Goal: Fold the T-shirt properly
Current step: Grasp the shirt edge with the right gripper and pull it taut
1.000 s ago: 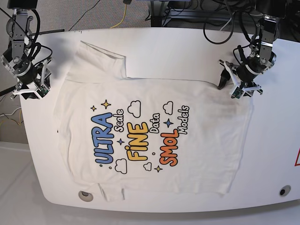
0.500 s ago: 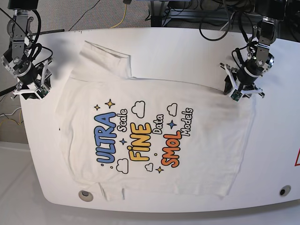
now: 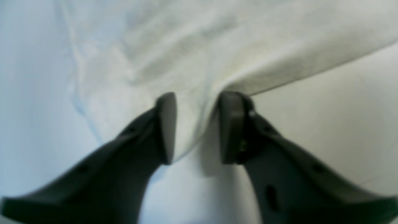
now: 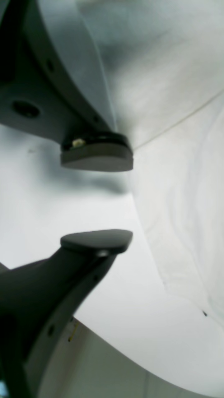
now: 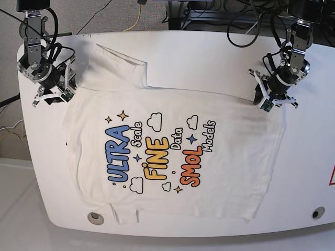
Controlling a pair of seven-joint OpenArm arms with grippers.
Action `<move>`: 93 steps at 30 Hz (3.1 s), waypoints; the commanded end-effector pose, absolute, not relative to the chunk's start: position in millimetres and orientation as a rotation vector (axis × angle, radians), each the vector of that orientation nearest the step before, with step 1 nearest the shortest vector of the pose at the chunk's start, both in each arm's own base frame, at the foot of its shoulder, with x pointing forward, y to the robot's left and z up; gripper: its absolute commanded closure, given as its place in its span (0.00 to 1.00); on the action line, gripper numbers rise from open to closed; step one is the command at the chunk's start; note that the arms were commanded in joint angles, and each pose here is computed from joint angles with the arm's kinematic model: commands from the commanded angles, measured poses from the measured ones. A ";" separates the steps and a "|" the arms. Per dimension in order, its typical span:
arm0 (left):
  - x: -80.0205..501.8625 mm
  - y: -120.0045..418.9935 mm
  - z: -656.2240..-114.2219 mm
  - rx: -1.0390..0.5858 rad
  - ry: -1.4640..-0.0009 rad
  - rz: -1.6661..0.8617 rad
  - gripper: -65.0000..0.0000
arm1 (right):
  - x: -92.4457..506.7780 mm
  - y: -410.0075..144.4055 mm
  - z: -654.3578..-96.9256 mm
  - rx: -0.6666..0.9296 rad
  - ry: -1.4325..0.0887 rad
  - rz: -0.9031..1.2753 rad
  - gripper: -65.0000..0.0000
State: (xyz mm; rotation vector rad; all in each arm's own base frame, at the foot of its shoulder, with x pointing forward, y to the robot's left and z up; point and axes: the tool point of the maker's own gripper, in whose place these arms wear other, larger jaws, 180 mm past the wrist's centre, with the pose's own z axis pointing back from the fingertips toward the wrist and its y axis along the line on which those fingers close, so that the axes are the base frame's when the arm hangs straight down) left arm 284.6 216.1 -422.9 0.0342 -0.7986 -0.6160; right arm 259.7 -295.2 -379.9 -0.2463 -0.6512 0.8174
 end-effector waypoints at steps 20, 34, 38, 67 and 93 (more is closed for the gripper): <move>273.2 224.1 -427.6 0.053 -0.723 -0.647 1.00 | 262.6 -288.9 -387.2 -0.257 -0.593 0.906 0.55; 273.3 226.3 -427.7 0.058 -0.710 -0.632 1.00 | 265.3 -269.5 -411.4 -0.137 -0.583 0.858 0.54; 273.3 226.6 -427.9 0.060 -0.708 -0.630 1.00 | 266.0 -269.3 -414.7 -0.127 -0.578 0.853 0.54; 273.3 223.5 -427.0 0.049 -0.717 -0.641 1.00 | 239.5 -256.0 -452.0 -0.184 -0.417 1.094 0.76; 270.7 222.5 -421.5 0.056 -0.699 -0.656 1.00 | 282.0 -299.1 -394.3 -0.467 -0.488 1.018 1.00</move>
